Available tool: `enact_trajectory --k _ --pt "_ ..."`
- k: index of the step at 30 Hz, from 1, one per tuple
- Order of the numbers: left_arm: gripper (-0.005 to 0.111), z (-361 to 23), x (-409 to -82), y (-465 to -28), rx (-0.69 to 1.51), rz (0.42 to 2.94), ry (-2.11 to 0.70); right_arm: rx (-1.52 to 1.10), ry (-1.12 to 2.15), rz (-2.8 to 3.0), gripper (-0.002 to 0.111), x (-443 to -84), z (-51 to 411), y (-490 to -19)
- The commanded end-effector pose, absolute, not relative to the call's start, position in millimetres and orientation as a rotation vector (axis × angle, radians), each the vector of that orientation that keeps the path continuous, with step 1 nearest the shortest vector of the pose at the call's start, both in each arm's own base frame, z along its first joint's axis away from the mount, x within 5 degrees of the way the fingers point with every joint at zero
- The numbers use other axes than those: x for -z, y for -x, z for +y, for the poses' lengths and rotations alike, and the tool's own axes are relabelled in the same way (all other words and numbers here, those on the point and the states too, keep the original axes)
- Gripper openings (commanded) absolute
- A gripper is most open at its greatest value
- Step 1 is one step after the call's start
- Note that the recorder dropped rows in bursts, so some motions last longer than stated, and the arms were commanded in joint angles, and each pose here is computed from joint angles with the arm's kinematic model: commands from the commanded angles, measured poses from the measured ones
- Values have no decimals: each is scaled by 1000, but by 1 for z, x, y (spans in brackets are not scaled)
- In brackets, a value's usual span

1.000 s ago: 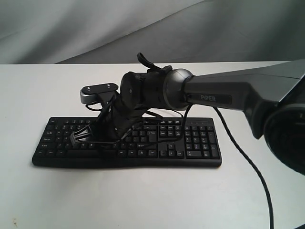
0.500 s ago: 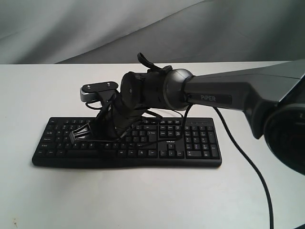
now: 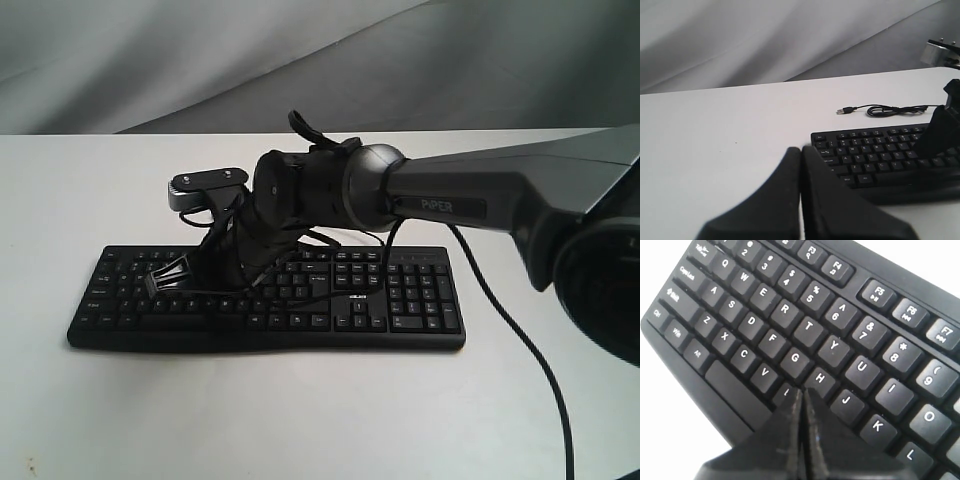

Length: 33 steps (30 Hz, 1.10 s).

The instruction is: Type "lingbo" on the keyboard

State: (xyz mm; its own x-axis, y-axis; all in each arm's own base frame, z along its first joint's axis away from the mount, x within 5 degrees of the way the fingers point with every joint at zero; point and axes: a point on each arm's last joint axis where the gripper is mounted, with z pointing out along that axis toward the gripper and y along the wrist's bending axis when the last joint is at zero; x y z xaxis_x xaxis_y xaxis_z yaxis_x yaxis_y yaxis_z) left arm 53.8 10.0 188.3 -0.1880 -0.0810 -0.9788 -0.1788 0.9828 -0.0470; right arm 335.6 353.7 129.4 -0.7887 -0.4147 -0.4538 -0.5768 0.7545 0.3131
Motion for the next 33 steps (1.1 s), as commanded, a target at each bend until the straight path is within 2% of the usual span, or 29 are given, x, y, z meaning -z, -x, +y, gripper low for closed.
enact_trajectory --k 1,18,26,33 --pt "0 10 -187 -54 -79 1758 203 -620 760 2601 0 -125 353 -337" --pt "0 10 -187 -54 -79 1758 203 -598 726 2654 0 -114 351 -336" --pt "0 10 -187 -54 -79 1758 203 -625 727 2543 0 -142 353 -339" --pt "0 10 -187 -54 -79 1758 203 -627 728 2514 0 -143 354 -341"
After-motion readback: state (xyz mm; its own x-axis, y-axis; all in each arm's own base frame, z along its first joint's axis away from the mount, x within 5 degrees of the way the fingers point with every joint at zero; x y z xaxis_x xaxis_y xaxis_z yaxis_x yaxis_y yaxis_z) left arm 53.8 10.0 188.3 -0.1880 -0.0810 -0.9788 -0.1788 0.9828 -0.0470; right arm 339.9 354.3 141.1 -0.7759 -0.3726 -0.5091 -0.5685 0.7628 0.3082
